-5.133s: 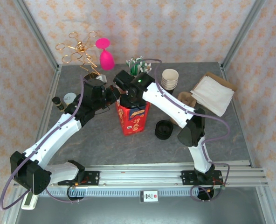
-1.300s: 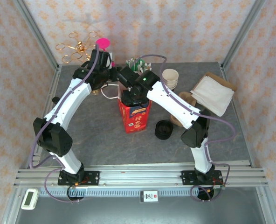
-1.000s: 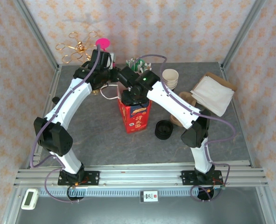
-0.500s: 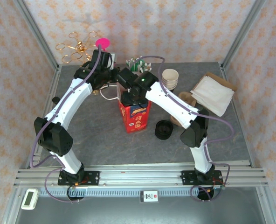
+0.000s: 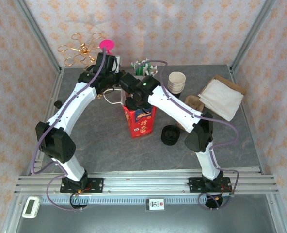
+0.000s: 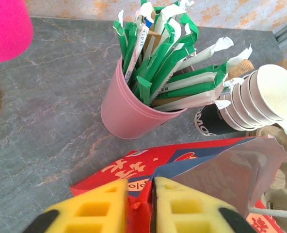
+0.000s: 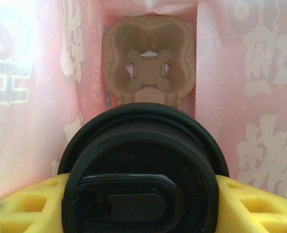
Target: Pack the takeout coffee
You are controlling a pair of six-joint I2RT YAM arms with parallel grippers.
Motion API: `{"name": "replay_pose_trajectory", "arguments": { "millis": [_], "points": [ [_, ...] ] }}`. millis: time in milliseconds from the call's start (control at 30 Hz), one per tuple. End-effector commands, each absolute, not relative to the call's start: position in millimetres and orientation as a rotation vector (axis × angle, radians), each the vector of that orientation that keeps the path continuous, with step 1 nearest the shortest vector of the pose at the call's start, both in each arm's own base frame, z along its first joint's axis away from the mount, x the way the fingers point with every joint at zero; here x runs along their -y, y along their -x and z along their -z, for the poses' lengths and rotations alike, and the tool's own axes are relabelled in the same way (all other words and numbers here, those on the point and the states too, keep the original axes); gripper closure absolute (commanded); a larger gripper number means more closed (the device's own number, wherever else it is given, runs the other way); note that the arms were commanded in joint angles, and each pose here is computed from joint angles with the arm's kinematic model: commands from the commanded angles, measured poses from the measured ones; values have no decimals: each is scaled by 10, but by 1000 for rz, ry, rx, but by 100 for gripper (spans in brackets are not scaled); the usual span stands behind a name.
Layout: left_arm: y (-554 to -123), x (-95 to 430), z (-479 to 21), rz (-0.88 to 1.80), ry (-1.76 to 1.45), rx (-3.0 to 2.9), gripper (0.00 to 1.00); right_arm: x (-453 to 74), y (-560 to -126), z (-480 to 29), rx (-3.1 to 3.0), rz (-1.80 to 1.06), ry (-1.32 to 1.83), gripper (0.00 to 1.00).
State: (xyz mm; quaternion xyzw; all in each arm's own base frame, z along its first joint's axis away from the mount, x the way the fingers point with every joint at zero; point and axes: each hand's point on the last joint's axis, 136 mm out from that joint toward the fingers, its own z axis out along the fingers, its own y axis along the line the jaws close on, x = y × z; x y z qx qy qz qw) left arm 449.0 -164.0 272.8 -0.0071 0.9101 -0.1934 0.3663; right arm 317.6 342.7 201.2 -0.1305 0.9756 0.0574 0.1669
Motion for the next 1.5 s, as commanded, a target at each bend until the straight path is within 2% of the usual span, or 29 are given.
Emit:
{"name": "replay_pose_trajectory", "arguments": {
  "millis": [0,100,200,300,500,1100,1467],
  "points": [
    [-4477,1599,-2856,489,39,-2292,77,-3374,-3224,-1889,-2783,-71,378,55],
    [-4468,1604,-2901,503,45,-2280,68,-3374,-3237,-1877,-2783,-67,372,55],
    [-4447,1572,-2955,497,65,-2265,67,-3405,-3261,-1895,-2776,-79,372,55],
    [-4421,1545,-3034,515,92,-2243,61,-3412,-3262,-1848,-2786,-72,377,55],
    [-4371,1482,-3133,538,144,-2205,61,-3419,-3272,-1791,-2792,-57,384,55],
    [-4340,1457,-2931,569,200,-2240,61,-3444,-3297,-1616,-2816,-20,409,55],
    [-4312,1387,-2984,534,219,-2223,61,-3430,-3296,-1468,-2844,13,413,55]
  ]
}}
